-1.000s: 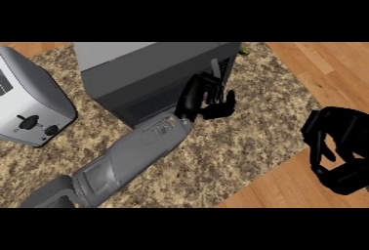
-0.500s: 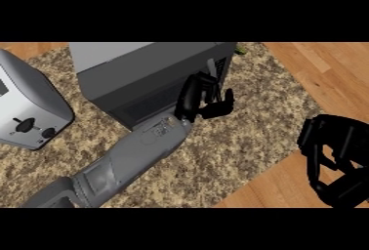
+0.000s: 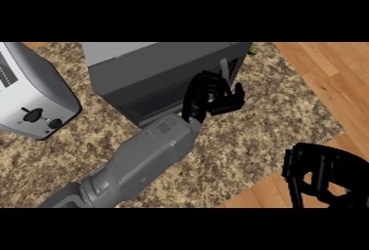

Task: Pick up the milk, place it into the microwave and close the microwave

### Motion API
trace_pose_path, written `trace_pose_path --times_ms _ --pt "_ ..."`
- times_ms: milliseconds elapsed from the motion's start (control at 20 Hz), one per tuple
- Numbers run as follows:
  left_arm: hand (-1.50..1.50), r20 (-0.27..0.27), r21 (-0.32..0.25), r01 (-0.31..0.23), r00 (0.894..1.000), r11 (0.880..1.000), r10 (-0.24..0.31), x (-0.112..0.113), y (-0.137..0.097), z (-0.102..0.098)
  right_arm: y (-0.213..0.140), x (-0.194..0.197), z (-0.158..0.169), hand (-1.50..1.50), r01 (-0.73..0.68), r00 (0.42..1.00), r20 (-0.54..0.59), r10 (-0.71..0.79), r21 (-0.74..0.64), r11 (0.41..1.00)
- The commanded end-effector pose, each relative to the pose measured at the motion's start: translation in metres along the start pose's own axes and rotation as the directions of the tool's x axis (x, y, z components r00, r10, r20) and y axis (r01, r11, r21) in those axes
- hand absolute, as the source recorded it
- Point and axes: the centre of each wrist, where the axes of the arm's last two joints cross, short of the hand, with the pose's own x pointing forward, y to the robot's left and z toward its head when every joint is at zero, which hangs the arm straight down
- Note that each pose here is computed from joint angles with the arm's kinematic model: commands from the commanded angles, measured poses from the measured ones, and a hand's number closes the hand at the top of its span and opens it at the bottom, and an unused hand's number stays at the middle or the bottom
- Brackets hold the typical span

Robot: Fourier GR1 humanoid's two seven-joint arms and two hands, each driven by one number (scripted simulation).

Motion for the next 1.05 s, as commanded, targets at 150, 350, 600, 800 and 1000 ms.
trace_pose_path --times_ms 150,350,600,800,1000 --pt "1.50 -0.078 0.080 -0.204 0.975 0.976 0.210 -0.014 0.029 -0.006 0.028 -0.007 0.001 1.50 0.078 0.996 0.035 -0.078 -0.003 0.997" --pt "1.50 -0.096 0.052 -0.240 0.965 0.969 0.244 -0.024 0.036 -0.005 0.042 -0.008 0.000 1.50 0.084 0.995 0.052 -0.082 -0.023 0.996" --pt "1.50 -0.104 0.020 -0.261 0.960 0.965 0.261 -0.034 0.052 -0.004 0.066 -0.013 -0.001 1.50 0.115 0.992 0.050 -0.113 -0.039 0.993" --pt "1.50 -0.107 -0.009 -0.273 0.957 0.962 0.271 -0.045 0.059 0.000 0.078 -0.010 -0.008 1.50 0.105 0.992 0.077 -0.101 -0.056 0.993" --pt "1.50 -0.114 -0.030 -0.293 0.951 0.956 0.288 -0.051 0.059 0.002 0.091 -0.007 -0.011 1.50 0.104 0.992 0.082 -0.098 -0.066 0.992"
